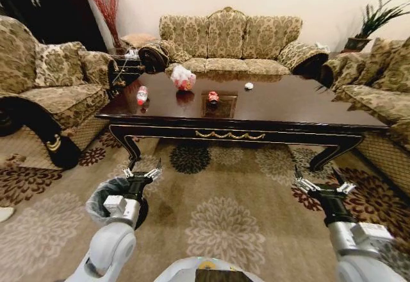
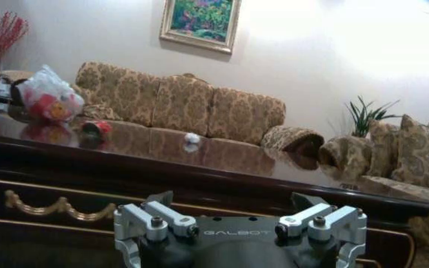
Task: Move to the front of the table and place the trash on the table into the trash bin.
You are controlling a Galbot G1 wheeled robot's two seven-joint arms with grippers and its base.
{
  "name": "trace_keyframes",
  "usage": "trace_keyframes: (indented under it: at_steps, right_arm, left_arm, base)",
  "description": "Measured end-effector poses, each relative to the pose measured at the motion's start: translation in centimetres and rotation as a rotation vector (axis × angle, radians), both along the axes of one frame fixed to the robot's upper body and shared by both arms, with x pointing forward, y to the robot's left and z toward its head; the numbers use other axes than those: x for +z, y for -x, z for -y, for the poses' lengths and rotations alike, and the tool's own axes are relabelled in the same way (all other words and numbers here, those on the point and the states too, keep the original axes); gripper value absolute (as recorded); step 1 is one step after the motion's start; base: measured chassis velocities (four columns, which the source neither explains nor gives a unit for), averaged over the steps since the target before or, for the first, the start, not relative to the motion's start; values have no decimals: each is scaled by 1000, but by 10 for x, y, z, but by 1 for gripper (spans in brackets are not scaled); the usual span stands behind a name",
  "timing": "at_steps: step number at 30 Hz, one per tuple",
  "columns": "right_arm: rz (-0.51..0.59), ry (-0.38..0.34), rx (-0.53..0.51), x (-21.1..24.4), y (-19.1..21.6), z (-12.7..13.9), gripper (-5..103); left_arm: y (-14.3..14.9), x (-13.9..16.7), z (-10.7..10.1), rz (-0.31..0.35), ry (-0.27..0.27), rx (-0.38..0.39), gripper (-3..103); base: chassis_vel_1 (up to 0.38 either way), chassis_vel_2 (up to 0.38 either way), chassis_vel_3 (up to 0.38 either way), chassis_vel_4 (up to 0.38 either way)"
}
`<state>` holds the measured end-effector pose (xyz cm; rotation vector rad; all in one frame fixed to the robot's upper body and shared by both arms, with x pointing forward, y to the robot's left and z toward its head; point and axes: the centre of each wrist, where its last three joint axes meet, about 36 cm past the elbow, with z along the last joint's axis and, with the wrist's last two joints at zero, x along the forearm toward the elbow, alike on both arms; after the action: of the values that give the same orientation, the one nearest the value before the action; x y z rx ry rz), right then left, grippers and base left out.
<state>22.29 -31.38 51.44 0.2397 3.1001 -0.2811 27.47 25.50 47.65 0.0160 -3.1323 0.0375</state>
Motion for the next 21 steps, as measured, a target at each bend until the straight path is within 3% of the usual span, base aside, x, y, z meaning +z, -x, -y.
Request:
trace_keyframes:
  at_steps: [16,21]
  right_arm:
    - [0,-1,1,-2,-2,1,100]
    - [21,-11,7,-6,-6,3,100]
  left_arm:
    - [0,-6,2,-14,6,-4,100]
    - [3,-13,7,-49,14,-20,100]
  base:
    - [324,323,-321,-321]
    - [333,331,-322,-290]
